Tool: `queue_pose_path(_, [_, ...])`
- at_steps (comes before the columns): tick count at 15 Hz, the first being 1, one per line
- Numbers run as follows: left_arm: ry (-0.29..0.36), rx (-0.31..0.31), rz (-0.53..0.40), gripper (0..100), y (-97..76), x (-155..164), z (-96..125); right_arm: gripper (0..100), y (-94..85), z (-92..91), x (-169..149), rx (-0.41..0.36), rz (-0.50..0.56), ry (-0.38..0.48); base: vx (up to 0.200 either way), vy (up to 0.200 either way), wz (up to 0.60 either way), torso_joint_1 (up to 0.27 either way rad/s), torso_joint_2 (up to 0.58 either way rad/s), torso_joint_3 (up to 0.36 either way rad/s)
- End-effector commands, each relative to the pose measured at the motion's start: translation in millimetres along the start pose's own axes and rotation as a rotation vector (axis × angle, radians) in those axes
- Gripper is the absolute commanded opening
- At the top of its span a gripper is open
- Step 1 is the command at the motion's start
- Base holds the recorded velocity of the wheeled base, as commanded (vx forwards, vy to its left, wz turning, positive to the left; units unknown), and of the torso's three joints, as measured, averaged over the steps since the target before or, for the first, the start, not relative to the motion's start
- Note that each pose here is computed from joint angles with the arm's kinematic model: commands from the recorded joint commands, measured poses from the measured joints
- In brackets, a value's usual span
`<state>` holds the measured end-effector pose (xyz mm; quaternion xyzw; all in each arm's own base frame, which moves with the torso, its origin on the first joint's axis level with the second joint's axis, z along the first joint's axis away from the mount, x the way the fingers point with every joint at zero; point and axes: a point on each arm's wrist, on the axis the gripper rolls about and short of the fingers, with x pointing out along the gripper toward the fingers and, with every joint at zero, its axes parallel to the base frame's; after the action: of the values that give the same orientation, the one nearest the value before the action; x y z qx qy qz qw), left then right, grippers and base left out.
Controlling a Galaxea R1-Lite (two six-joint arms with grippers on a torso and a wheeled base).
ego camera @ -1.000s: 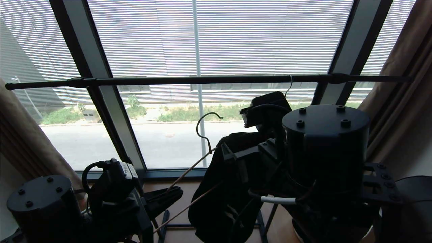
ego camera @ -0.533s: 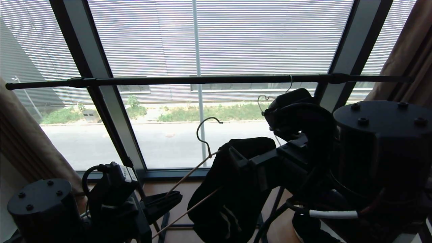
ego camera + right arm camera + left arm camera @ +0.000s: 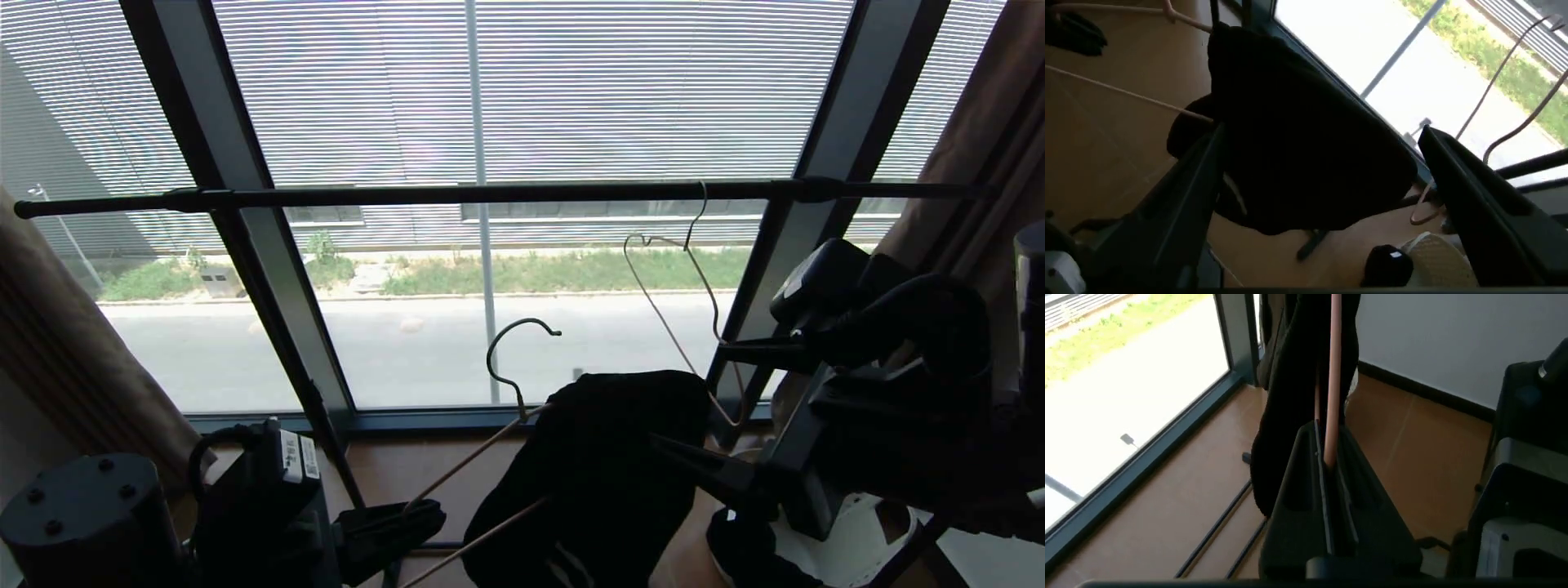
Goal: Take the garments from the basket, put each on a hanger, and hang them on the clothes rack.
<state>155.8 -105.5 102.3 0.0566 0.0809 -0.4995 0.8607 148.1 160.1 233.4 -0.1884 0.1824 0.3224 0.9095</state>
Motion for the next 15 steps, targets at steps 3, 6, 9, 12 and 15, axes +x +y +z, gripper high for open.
queue_pose_path(3, [-0.024, 0.01, -0.069, 0, -6.9, -9, 2, 100, -52.4, 9.1, -32, -0.163, 0.168, 0.018, 0.0, 0.0, 0.0, 0.0, 0.0, 0.0])
queue_pose_path(6, [-0.036, 0.018, -0.083, 0, -9.3, -11, 3, 100, -70.4, 17.4, -19, -0.307, 0.352, 0.068, 0.0, 0.0, 0.0, 0.0, 0.0, 0.0])
queue_pose_path(9, [-0.028, 0.015, -0.139, 0, -15.0, -12, 1, 100, -76.5, 25.3, 9, -0.359, 0.535, 0.139, 0.0, 0.0, 0.0, 0.0, 0.0, 0.0])
queue_pose_path(12, [-0.028, 0.019, -0.16, 0, -18.4, -10, 1, 100, -74.4, 24.2, 34, -0.352, 0.675, 0.146, 0.0, 0.0, 0.0, 0.0, 0.0, 0.0])
queue_pose_path(15, [-0.028, 0.018, -0.16, 0, -18.6, -10, 1, 100, -63.4, 24.6, 57, -0.359, 0.738, 0.163, 0.0, 0.0, 0.0, 0.0, 0.0, 0.0])
